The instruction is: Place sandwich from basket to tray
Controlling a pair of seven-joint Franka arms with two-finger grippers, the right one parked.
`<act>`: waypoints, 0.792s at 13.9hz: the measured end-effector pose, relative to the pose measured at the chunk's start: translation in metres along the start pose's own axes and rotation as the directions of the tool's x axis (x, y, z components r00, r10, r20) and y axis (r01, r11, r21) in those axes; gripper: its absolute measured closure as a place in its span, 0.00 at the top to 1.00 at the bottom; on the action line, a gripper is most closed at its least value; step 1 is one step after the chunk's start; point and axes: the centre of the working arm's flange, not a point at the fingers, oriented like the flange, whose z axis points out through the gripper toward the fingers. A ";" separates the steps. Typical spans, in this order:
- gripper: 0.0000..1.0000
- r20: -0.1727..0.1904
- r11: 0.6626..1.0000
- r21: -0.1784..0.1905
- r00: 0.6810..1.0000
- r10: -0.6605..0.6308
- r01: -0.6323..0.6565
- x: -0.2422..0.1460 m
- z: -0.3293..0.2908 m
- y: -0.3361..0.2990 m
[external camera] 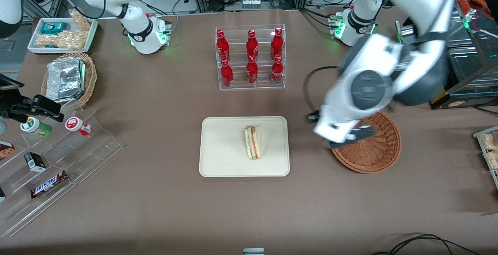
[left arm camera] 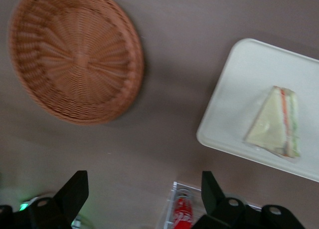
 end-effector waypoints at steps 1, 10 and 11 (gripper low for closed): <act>1.00 0.013 1.000 0.004 1.000 0.001 -0.001 0.008 -0.009 -0.031; 1.00 0.087 0.998 0.036 0.995 -0.053 0.050 0.003 -0.063 -0.187; 1.00 0.089 0.999 0.037 0.995 -0.043 0.040 0.002 -0.063 -0.200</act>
